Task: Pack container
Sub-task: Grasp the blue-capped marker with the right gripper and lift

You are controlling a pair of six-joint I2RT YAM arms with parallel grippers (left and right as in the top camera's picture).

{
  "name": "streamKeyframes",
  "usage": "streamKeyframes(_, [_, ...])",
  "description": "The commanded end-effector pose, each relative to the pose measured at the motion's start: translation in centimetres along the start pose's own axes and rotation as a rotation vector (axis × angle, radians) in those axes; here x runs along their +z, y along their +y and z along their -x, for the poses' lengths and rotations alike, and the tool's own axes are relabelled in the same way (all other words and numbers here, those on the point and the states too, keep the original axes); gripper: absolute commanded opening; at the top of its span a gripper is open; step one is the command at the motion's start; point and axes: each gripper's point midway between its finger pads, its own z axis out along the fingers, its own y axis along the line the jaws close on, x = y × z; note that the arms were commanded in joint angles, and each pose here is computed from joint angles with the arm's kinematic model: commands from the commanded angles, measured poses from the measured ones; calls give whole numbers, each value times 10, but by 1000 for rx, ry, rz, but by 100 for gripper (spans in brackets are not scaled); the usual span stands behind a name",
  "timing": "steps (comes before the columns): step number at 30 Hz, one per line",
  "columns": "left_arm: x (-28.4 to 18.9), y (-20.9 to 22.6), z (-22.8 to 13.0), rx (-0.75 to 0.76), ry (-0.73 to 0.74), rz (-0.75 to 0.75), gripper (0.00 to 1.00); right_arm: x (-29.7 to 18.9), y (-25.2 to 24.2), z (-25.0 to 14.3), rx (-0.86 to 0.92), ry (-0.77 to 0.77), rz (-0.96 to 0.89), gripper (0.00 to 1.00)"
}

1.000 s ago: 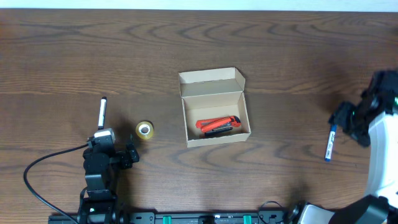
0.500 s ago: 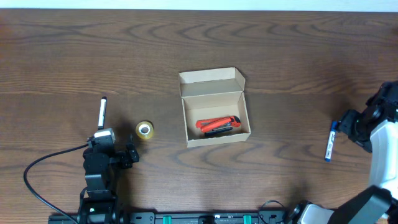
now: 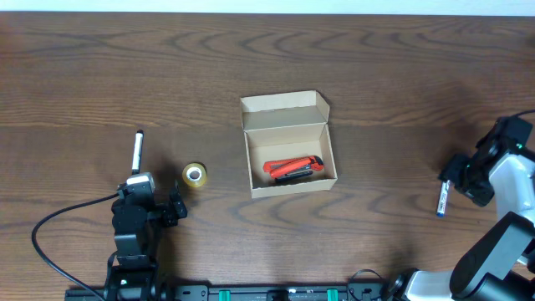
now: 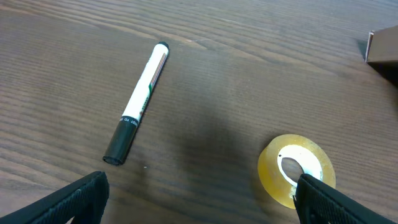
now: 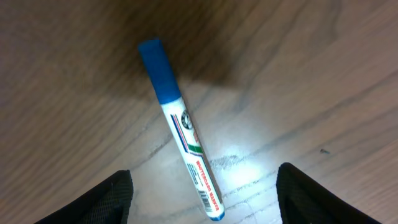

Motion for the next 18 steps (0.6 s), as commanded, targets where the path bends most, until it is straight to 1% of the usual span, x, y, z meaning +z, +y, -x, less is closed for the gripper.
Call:
streamKeyframes(1, [0,4,-14,-9,52,13,95,16,2,-19,10,38,6,66])
streamKeyframes(7, [0,4,-14,-9,52,13,95,33,4,-31,12,33,11,66])
streamKeyframes(18, [0,4,-14,-9,52,13,95,44,4,-32,10,-4,17,65])
